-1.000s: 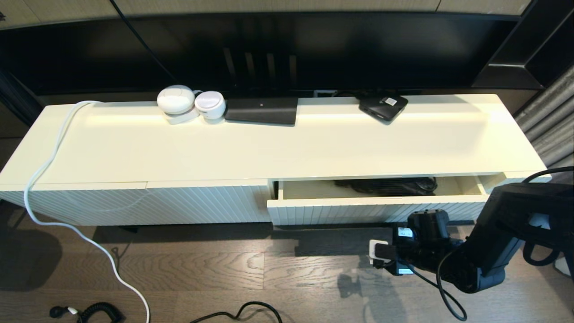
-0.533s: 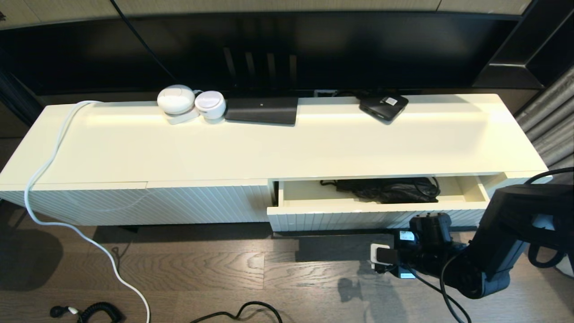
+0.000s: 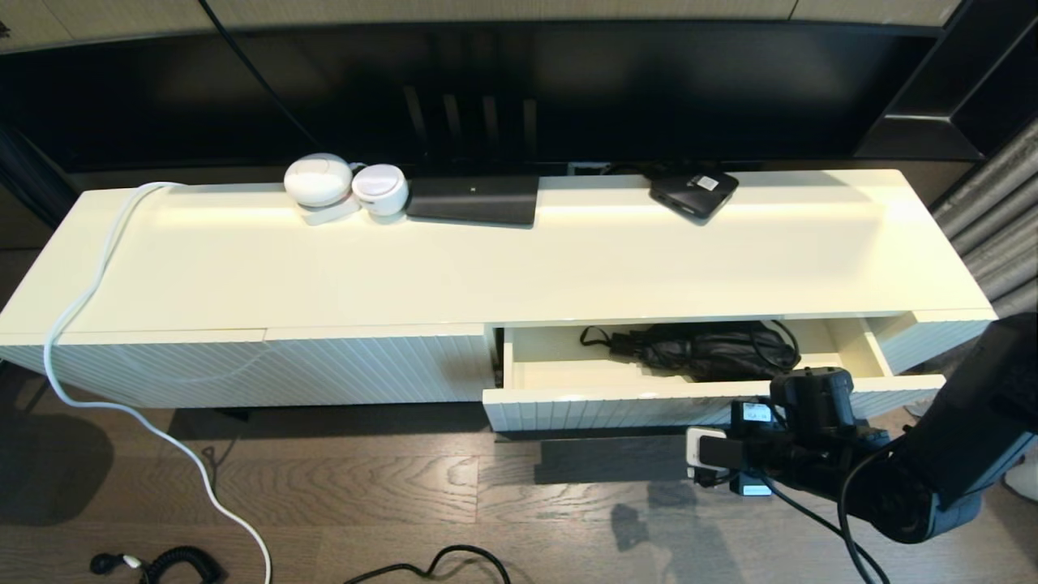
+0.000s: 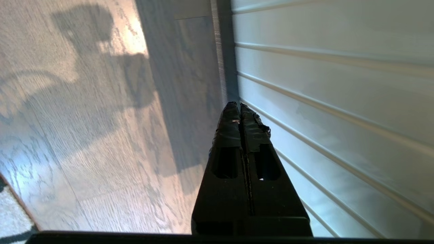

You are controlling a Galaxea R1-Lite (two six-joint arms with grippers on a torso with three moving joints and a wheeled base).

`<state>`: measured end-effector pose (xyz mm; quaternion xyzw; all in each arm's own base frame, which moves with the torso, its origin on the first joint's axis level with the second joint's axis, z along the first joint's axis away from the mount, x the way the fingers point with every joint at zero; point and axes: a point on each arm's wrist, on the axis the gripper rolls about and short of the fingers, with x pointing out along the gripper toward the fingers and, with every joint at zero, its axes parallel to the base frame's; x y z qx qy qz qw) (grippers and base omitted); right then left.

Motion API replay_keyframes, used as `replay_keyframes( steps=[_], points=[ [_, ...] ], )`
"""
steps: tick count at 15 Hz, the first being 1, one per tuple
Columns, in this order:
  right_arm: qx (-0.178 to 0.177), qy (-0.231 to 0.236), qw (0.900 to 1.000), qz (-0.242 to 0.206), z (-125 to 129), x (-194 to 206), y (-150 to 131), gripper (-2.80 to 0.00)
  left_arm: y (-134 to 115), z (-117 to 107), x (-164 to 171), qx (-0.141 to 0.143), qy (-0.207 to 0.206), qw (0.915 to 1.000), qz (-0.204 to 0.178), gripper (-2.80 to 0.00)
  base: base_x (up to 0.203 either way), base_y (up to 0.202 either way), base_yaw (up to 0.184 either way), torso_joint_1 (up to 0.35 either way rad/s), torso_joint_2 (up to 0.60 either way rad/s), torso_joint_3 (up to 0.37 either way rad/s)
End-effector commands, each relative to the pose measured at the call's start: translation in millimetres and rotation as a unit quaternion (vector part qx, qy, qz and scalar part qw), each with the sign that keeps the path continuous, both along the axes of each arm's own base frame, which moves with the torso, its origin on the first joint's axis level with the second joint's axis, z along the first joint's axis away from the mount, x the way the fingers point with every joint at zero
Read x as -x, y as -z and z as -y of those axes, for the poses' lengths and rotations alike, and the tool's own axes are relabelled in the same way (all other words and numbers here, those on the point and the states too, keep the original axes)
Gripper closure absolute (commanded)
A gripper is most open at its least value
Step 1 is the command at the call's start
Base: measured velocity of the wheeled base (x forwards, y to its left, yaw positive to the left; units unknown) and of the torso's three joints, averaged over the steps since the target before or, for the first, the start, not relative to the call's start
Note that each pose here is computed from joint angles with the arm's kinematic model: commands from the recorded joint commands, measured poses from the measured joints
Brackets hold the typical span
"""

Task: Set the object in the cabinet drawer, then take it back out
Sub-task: Open the drawer

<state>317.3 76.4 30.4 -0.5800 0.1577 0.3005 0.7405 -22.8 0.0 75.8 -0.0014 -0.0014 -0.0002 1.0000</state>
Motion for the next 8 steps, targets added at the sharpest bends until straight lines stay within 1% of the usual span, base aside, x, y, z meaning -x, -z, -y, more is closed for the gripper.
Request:
replay_keyframes(
  steps=[1,2,4,5,7,8],
  points=[
    [-0.005,-0.002,0.999,0.036,2.0,9.8,-27.9,0.00,0.0,0.0,0.0,0.000,0.000,1.0000,0.000,0.00,0.000,0.000,0.000,0.000,0.00,0.000],
    [-0.007,-0.002,0.999,0.043,3.2,15.6,-37.5,0.00,0.0,0.0,0.0,0.000,0.000,1.0000,0.000,0.00,0.000,0.000,0.000,0.000,0.00,0.000],
    [-0.005,-0.003,0.999,0.036,4.6,22.9,-41.5,0.00,0.0,0.0,0.0,0.000,0.000,1.0000,0.000,0.00,0.000,0.000,0.000,0.000,0.00,0.000],
    [-0.007,-0.003,0.999,0.044,5.9,28.9,-51.4,0.00,0.0,0.0,0.0,0.000,0.000,1.0000,0.000,0.00,0.000,0.000,0.000,0.000,0.00,0.000],
    [-0.014,-0.005,0.997,0.075,9.2,51.0,-84.1,0.00,0.3,0.0,-0.1,0.000,-0.001,1.0000,0.000,0.00,0.000,0.000,0.000,0.000,0.00,0.000],
    [-0.013,-0.005,0.997,0.077,10.4,59.8,-91.4,0.00,0.0,0.0,0.0,0.000,-0.001,1.0000,0.000,0.00,0.000,0.000,0.000,0.000,0.00,0.000]
  ],
)
